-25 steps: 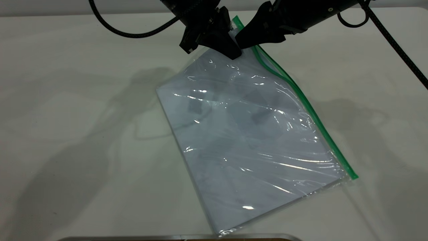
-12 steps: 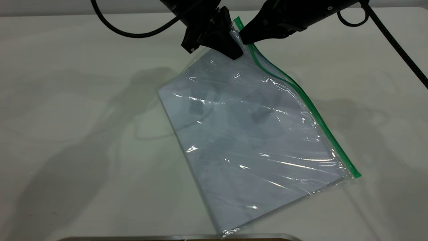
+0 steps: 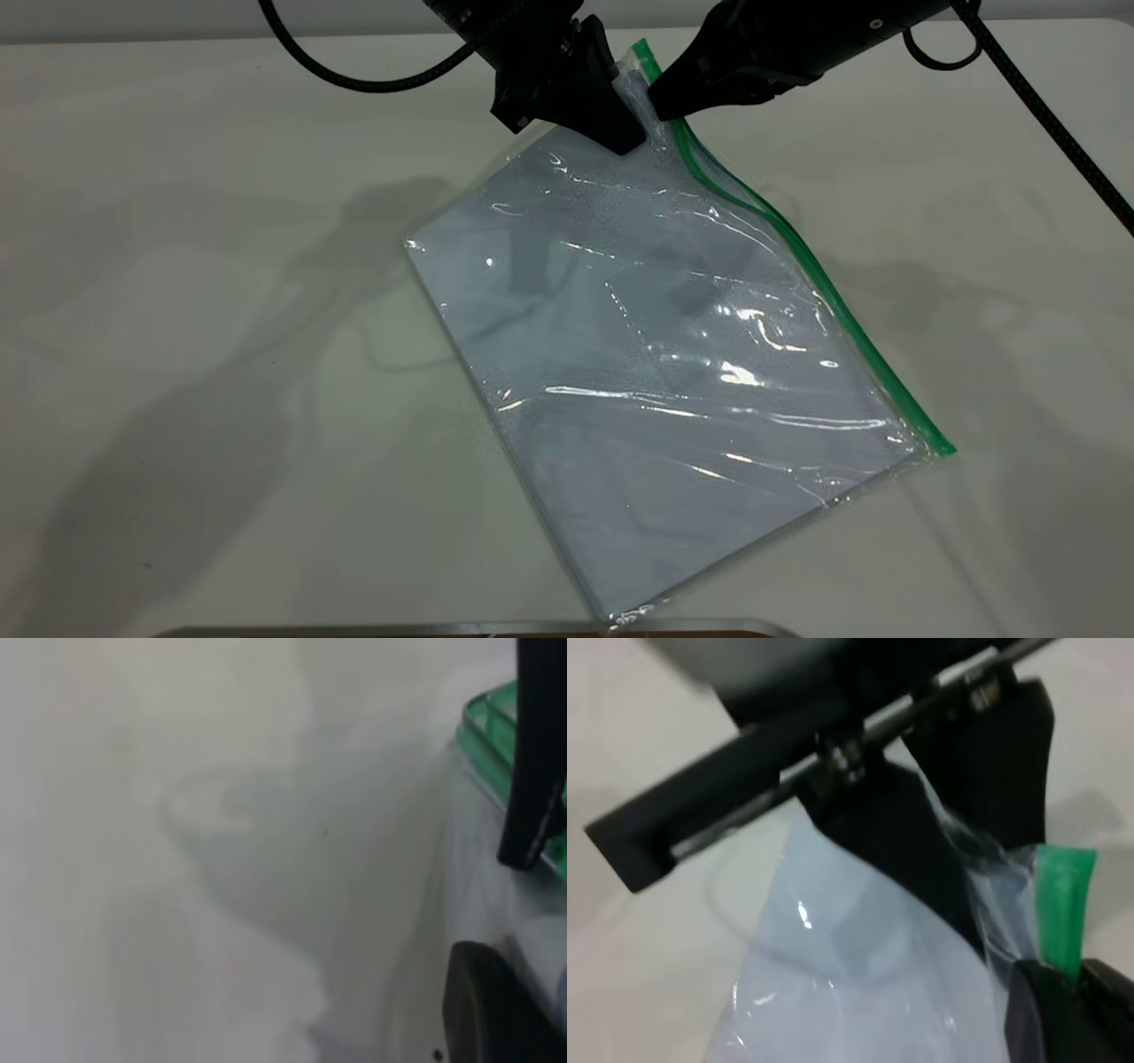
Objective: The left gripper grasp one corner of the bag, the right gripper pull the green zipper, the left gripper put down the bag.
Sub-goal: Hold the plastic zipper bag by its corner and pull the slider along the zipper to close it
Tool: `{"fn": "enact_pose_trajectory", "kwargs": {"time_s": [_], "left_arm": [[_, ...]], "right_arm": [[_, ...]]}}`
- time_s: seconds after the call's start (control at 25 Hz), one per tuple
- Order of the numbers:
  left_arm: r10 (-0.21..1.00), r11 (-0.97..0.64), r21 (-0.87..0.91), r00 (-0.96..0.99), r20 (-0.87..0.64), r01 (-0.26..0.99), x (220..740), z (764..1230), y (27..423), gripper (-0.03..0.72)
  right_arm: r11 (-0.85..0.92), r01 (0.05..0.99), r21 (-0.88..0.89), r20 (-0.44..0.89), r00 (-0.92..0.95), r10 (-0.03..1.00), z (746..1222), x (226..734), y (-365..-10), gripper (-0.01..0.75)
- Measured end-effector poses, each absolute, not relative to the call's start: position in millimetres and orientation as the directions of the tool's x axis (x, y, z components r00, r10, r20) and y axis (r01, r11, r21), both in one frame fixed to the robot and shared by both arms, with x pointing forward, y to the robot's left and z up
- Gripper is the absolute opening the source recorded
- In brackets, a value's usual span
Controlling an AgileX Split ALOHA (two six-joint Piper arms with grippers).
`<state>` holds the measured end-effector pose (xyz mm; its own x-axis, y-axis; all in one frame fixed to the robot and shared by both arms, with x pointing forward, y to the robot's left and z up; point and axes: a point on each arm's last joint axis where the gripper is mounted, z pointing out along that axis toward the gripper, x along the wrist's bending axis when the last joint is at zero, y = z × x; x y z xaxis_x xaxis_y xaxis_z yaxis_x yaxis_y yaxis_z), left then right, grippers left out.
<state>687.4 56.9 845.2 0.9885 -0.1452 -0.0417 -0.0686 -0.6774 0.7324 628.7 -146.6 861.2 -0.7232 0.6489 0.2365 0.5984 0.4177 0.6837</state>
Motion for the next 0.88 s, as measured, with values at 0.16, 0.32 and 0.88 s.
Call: {"fn": "enact_pose_trajectory", "kwargs": {"time_s": [0.16,0.32,0.88], "left_arm": [[-0.103,-0.642,0.767,0.991,-0.080,-0.005,692.9,846.8,67.6,0.062],[-0.088,-0.605,0.795,0.989,-0.115,0.039,696.9,850.5,79.4,0.062],[-0.064,-0.560,0.823,0.986,-0.154,0.092,703.8,854.9,99.9,0.063]], "right_arm": [[0.441,0.599,0.668,0.208,-0.720,0.662,860.2,630.0,-147.6,0.033],[0.457,0.592,0.664,0.184,-0.722,0.667,860.4,630.6,-146.9,0.033],[0.492,0.594,0.636,0.118,-0.706,0.698,850.3,632.8,-150.3,0.033]]}}
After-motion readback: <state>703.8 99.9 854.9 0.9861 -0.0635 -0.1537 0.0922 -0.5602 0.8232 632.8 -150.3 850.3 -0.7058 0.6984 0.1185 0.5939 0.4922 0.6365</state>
